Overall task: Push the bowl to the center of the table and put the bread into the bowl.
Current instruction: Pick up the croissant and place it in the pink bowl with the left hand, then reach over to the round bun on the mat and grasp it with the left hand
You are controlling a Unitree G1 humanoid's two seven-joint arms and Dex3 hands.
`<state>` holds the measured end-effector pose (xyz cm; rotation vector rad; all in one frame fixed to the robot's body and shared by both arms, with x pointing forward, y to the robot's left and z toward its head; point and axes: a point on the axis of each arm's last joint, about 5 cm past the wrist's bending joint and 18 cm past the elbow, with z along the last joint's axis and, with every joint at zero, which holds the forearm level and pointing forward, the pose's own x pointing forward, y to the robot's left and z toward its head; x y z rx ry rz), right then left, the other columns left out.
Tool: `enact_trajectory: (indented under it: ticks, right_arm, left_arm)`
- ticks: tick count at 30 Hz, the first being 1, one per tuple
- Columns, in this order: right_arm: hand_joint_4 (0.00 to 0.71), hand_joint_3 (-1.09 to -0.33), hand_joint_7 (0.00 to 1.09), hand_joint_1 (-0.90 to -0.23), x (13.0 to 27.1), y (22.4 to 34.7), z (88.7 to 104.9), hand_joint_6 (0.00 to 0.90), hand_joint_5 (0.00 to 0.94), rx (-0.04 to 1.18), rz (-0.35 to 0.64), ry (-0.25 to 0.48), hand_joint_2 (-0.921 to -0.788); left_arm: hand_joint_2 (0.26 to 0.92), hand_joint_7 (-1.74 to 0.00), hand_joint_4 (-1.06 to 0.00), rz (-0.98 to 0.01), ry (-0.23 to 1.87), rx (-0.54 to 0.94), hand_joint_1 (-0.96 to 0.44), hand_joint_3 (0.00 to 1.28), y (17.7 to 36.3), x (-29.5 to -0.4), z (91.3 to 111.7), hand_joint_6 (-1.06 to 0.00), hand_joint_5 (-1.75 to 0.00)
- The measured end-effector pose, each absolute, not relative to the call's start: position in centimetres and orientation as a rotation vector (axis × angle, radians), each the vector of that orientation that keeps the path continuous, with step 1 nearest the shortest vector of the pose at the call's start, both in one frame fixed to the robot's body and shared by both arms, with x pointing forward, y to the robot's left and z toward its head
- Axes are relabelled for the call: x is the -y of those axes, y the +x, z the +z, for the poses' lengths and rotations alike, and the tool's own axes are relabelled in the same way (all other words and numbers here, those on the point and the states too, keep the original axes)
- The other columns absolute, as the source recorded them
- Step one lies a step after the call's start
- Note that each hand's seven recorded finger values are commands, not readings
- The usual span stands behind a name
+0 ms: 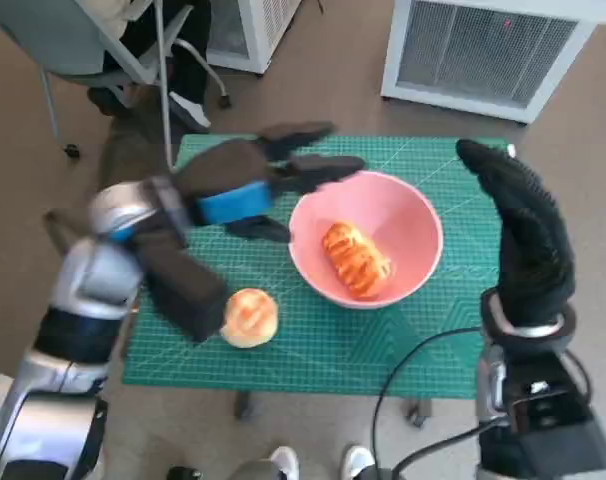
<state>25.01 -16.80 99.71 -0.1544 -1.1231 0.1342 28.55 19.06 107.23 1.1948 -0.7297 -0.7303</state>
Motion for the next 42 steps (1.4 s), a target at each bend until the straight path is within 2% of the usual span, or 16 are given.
enact_trajectory:
  ticks: [3,10,21,30,42]
  right_arm:
    - [0.435,-0.517,0.78,-0.371,16.8,25.0,99.7,0.079,0.013,1.122,0.135,-0.151,-0.921]
    - [0.432,-0.519,0.79,-0.377,16.7,25.0,99.7,0.074,0.011,1.121,0.145,-0.137,-0.921]
    - [0.428,-0.534,0.83,-0.37,16.7,25.1,99.7,0.05,0.007,1.112,0.167,-0.122,-0.921]
    - [0.431,-0.542,0.86,-0.367,16.7,25.2,99.8,0.032,0.008,1.102,0.186,-0.104,-0.921]
    - [0.43,-0.547,0.87,-0.36,16.8,25.3,99.8,0.022,0.008,1.094,0.204,-0.111,-0.921]
  left_arm:
    - [0.796,-0.13,-0.48,-0.726,1.193,0.717,-0.22,0.0,27.3,-20.4,106.8,-0.57,-0.07]
    - [0.814,-0.12,-0.5,-0.79,1.242,0.598,-0.18,0.01,25.2,-22.8,105.4,-0.58,-0.05]
    - [0.833,-0.07,-0.47,-0.857,1.226,0.408,-0.13,0.01,23.5,-24.1,102.9,-0.55,-0.01]
    - [0.838,-0.05,-0.45,-0.902,1.22,0.338,-0.11,0.01,23.4,-23.1,100.2,-0.53,0.0]
    - [0.843,-0.02,-0.42,-0.903,1.216,0.247,-0.13,0.01,24.7,-21.1,96.2,-0.51,0.0]
